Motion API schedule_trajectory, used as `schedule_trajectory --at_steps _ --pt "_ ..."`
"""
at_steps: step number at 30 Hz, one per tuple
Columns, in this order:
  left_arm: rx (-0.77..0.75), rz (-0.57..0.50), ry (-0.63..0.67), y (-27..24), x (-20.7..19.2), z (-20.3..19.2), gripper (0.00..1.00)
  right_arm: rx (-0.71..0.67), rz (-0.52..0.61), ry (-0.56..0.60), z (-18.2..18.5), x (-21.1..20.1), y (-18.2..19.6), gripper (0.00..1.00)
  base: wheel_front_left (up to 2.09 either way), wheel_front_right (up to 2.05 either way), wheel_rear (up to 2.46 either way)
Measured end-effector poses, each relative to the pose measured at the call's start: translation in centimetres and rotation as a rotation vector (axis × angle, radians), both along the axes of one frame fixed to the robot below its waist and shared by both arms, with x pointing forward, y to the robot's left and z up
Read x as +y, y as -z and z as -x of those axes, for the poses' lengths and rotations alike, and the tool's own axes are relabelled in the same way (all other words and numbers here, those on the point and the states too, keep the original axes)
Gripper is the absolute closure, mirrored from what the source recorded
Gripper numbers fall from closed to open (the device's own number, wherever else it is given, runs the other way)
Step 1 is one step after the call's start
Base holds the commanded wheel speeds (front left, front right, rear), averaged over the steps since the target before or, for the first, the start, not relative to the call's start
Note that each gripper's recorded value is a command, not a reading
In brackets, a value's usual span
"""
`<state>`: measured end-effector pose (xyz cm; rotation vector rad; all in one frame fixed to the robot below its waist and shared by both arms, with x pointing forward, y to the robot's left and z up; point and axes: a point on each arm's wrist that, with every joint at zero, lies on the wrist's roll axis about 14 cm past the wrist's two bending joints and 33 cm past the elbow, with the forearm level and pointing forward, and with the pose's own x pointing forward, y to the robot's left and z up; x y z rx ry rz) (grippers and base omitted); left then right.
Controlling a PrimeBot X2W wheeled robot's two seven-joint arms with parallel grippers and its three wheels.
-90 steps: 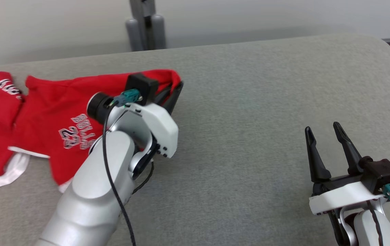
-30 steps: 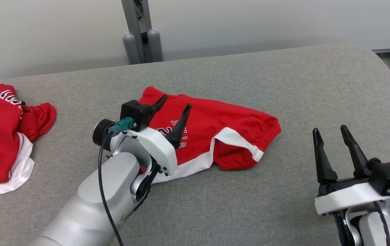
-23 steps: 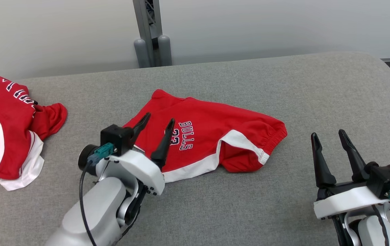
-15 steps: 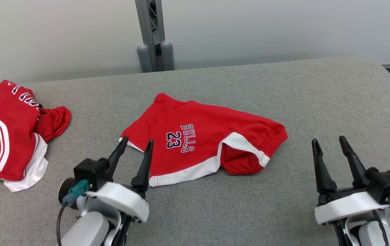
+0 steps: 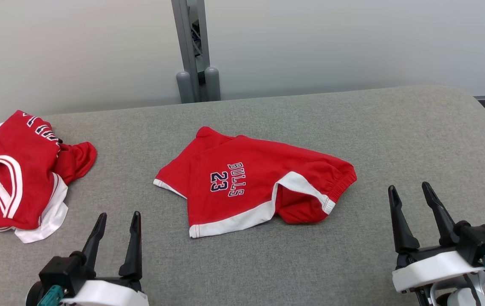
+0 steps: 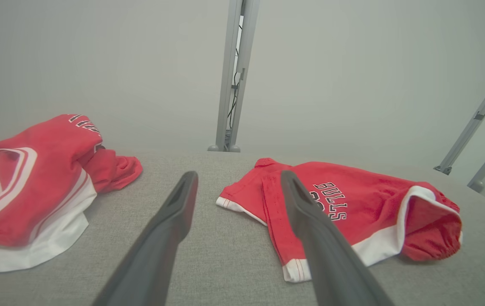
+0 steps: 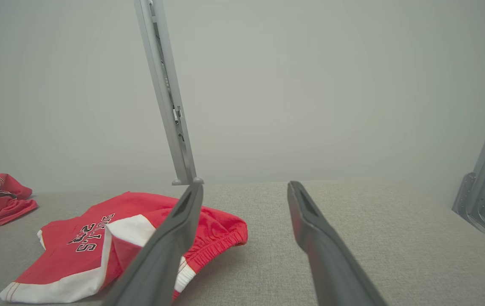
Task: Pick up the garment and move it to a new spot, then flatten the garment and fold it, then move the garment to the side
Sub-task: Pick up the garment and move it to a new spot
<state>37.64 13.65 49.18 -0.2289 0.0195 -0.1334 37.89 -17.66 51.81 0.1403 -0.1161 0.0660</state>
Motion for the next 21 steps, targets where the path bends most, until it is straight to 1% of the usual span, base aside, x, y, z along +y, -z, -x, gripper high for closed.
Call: schedule_trajectory --at_steps 9,21 --pt "0.017 0.014 -0.086 0.8 2.3 2.1 0.00 -0.008 -0.010 -0.011 0.5 0.4 -0.2 0.00 0.00 0.00 0.00" --pt "0.044 0.009 -0.089 2.1 2.6 2.4 0.00 0.001 -0.014 -0.032 0.2 1.1 0.1 0.00 0.00 0.00 0.00"
